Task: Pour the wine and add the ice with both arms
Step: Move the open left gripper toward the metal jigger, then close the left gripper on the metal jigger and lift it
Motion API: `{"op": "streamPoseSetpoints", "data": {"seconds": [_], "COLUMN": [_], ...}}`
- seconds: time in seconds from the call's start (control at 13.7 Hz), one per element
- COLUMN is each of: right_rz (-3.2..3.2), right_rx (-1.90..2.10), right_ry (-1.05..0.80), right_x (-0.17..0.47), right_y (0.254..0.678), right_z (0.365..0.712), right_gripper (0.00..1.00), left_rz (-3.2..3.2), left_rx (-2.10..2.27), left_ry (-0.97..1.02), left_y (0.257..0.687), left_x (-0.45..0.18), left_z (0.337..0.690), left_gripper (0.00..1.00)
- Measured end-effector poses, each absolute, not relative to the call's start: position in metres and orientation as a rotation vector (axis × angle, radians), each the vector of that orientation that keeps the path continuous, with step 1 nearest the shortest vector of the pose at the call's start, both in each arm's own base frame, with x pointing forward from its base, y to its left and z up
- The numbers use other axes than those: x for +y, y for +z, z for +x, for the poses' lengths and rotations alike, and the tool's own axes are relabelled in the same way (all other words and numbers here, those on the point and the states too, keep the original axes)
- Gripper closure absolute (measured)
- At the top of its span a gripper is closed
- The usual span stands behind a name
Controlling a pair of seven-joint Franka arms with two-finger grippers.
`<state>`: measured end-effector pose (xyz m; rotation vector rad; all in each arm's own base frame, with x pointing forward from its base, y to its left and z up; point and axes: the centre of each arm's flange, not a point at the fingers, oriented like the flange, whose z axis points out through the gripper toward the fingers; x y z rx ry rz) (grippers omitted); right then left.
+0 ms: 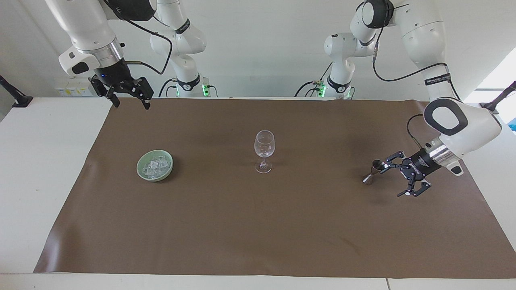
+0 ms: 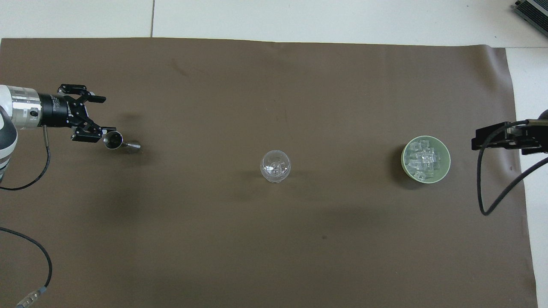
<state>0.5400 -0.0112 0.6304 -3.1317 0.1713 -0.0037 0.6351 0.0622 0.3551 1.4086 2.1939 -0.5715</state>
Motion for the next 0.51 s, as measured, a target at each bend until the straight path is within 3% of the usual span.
{"op": "streamPoseSetpoints", "data": {"seconds": [0.51], "right_rz": [-3.132], "right_rx": [0.171], "right_ry": [-0.004], "right_x": [-0.011], "right_y": [0.630], "right_z": [0.540], "right_gripper": [0.00], "left_rz": [1.327], "left_rx": [2.210], "left_ry": [-0.536], "left_y": [0.362], "left_x": [0.080], "left_z": [0.626], "left_gripper": [0.00]}}
